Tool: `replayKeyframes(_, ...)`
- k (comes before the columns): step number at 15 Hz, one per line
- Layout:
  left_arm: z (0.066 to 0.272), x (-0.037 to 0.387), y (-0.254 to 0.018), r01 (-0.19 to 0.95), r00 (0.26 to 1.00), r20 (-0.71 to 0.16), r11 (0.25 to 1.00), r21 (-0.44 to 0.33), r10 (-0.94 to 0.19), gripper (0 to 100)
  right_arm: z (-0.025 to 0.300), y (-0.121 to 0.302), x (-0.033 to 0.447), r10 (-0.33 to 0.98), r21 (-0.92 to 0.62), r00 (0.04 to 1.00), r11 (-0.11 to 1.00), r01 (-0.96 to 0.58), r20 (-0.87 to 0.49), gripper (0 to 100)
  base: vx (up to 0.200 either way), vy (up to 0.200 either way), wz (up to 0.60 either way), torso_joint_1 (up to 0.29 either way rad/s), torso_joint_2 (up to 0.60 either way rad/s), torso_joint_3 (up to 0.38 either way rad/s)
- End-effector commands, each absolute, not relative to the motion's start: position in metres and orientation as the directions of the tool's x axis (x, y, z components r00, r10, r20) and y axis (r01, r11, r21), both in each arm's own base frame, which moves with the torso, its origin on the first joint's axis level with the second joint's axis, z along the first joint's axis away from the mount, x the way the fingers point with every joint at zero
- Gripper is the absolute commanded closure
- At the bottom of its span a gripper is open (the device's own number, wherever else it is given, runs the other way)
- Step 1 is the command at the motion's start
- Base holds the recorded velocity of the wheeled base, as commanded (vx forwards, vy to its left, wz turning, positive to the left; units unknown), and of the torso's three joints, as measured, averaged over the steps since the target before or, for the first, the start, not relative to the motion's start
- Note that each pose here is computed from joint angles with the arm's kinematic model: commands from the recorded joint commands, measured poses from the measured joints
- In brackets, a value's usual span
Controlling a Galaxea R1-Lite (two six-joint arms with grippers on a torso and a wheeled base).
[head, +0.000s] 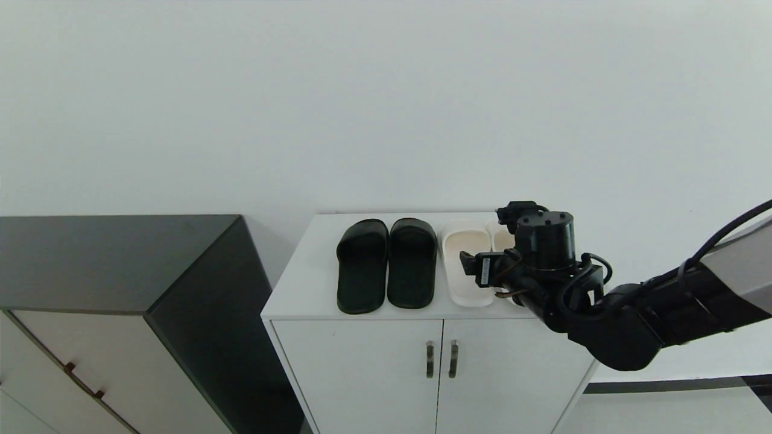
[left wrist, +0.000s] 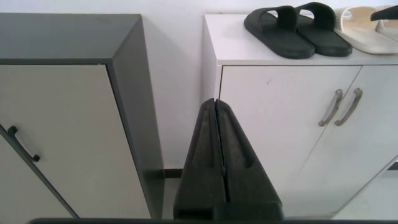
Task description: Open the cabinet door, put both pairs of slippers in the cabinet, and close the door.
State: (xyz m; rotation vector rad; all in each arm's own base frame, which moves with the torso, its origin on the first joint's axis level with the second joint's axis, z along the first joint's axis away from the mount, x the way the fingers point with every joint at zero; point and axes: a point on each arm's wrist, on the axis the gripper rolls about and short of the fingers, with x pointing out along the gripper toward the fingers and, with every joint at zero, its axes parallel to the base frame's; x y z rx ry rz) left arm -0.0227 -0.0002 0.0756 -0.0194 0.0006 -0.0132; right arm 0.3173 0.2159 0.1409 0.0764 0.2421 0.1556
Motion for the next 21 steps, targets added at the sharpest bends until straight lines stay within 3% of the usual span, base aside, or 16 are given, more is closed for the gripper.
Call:
replayKeyframes(1, 0.076, -0.023, 0.000, 0.014, 1.000, 0.000, 1.000, -0.020, -0.014, 100, 0.130, 0.222, 0.345, 0.125, 0.082, 0.967, 0.991, -0.109, -0.224, 0, 0.000, 0.000, 0.00, 0.000, 0.00, 0.000)
replayKeyframes(10, 0.076, -0.023, 0.000, 0.012, 1.000, 0.000, 1.000, -0.021, -0.012, 100, 0.120, 0.222, 0.388, 0.068, 0.069, 0.977, 0.996, -0.055, -0.202, 0, 0.000, 0.000, 0.00, 0.000, 0.00, 0.000)
replayKeyframes(11, 0.076, -0.023, 0.000, 0.014, 1.000, 0.000, 1.000, -0.020, -0.014, 100, 0.121, 0.220, 0.389, 0.064, 0.068, 0.978, 0.996, -0.051, -0.200, 100, 0.000, 0.000, 0.00, 0.000, 0.00, 0.000)
replayKeyframes(16, 0.076, -0.023, 0.000, 0.000, 1.000, 0.002, 1.000, -0.020, 0.000, 100, 0.122, 0.216, 0.383, 0.055, 0.060, 0.977, 0.997, -0.044, -0.206, 100, 0.000, 0.000, 0.00, 0.000, 0.00, 0.000)
replayKeyframes(21, 0.076, -0.023, 0.000, 0.000, 1.000, 0.002, 1.000, -0.018, 0.000, 100, 0.168, 0.197, 0.341, 0.069, 0.032, 0.985, 0.997, -0.065, -0.156, 100, 0.000, 0.000, 0.00, 0.000, 0.00, 0.000)
